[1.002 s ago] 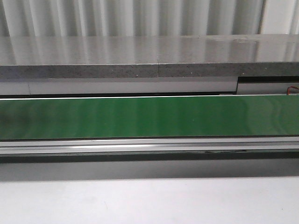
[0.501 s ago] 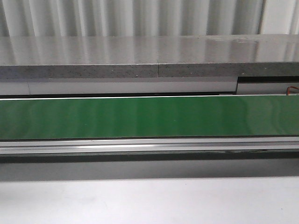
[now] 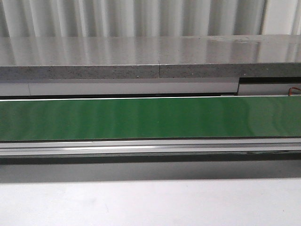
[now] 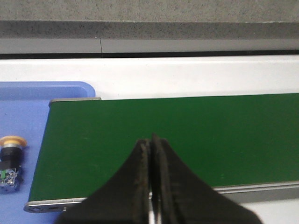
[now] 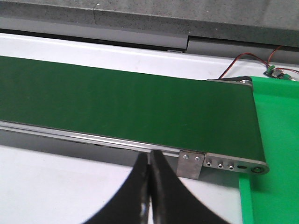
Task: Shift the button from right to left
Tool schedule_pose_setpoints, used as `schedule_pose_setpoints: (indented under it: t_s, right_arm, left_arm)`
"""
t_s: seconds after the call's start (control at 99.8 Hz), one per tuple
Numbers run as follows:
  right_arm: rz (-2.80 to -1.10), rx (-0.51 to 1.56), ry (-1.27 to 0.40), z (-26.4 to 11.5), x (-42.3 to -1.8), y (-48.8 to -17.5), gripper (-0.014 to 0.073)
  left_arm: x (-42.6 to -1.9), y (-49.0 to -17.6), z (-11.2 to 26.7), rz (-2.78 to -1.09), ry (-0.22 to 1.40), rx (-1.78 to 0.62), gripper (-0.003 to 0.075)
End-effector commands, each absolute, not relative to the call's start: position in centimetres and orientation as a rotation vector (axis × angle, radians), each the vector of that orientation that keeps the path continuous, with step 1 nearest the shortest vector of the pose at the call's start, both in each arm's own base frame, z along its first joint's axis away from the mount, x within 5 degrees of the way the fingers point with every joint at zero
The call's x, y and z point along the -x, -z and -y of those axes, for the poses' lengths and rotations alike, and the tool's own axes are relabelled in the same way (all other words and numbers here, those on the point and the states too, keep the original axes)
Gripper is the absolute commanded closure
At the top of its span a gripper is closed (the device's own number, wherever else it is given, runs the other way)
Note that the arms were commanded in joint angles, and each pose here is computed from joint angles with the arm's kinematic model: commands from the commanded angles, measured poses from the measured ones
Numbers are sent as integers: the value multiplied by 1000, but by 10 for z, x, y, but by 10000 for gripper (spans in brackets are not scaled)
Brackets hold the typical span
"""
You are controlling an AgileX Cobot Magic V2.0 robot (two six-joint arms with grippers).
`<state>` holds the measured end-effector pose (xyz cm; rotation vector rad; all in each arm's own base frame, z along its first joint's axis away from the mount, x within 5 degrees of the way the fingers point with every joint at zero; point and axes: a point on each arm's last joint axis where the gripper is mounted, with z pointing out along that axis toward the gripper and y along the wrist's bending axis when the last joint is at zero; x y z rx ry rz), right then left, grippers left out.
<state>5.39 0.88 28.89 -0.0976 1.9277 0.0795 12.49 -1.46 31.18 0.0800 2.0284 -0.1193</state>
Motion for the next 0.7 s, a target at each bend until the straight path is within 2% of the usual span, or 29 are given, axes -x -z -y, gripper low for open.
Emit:
schedule_pose_setpoints:
  t_s: [0.0,0.381,0.692]
  right_arm:
    - [-1838,90,-77,-8,-56,-302,662]
    - [-1838,90,-77,-8,-56,-302,662]
    - [-1838,90,-77,-8,-56,-302,662]
  left_arm:
    - [-112,-324,14,-1853,145,-53,740]
    - [-66,-288,9,-1684,142,-48,740]
    - [-55,-262,5,-1495,90,-59,740]
